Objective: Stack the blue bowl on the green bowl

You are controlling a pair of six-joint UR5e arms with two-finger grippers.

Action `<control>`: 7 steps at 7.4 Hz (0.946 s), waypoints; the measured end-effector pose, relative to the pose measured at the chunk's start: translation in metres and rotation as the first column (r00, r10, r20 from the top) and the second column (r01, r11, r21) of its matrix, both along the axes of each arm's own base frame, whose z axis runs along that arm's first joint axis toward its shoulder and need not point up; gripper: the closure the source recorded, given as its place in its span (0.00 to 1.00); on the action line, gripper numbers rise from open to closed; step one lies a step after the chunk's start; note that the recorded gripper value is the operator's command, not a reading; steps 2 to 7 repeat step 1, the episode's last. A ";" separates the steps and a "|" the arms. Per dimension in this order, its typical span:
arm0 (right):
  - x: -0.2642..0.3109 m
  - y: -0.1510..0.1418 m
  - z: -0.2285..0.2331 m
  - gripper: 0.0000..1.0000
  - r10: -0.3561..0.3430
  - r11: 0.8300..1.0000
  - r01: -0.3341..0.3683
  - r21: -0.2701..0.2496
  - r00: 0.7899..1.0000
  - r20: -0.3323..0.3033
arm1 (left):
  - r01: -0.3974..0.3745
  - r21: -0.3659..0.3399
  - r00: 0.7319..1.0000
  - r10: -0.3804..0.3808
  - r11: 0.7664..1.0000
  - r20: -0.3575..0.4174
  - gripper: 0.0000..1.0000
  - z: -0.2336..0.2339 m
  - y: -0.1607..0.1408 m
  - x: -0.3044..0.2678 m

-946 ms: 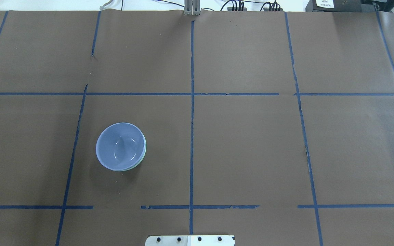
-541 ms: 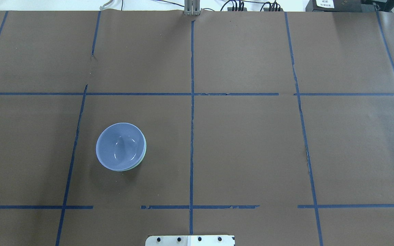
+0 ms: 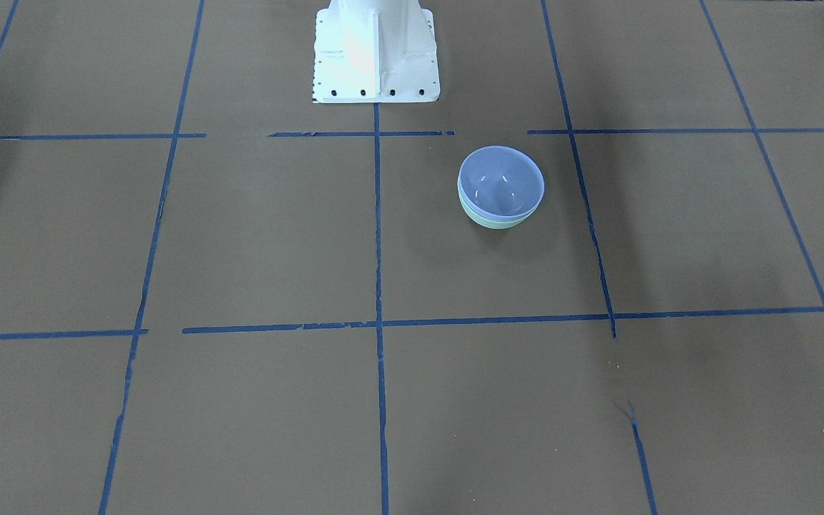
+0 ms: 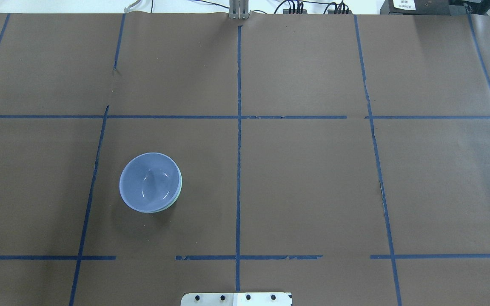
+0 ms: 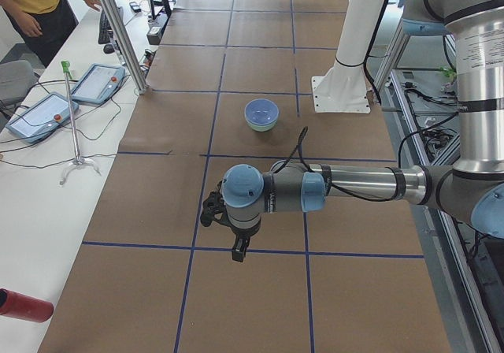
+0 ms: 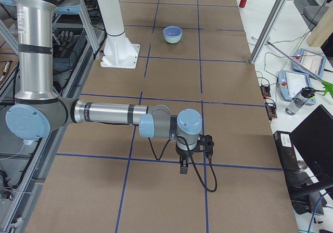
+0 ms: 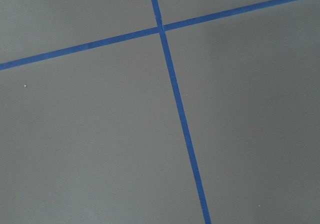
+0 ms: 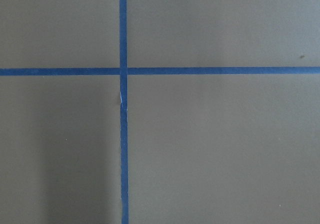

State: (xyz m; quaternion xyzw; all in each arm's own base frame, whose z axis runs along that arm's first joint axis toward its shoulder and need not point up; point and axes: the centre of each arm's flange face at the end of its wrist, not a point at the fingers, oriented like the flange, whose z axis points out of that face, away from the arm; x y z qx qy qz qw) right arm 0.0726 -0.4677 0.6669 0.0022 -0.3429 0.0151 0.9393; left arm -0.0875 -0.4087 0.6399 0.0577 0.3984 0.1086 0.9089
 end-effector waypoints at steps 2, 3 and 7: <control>0.000 0.000 0.000 0.00 0.000 1.000 0.000 0.000 1.000 0.000 | -0.001 0.001 1.000 0.001 1.000 0.001 0.00 0.000 0.000 0.000; 0.000 0.000 0.000 0.00 0.000 1.000 0.000 0.000 1.000 0.000 | -0.001 0.001 1.000 0.001 1.000 0.001 0.00 0.000 0.000 0.000; 0.000 0.000 0.000 0.00 0.000 1.000 0.000 0.000 1.000 0.000 | -0.001 0.001 1.000 0.001 1.000 0.001 0.00 0.000 0.000 0.000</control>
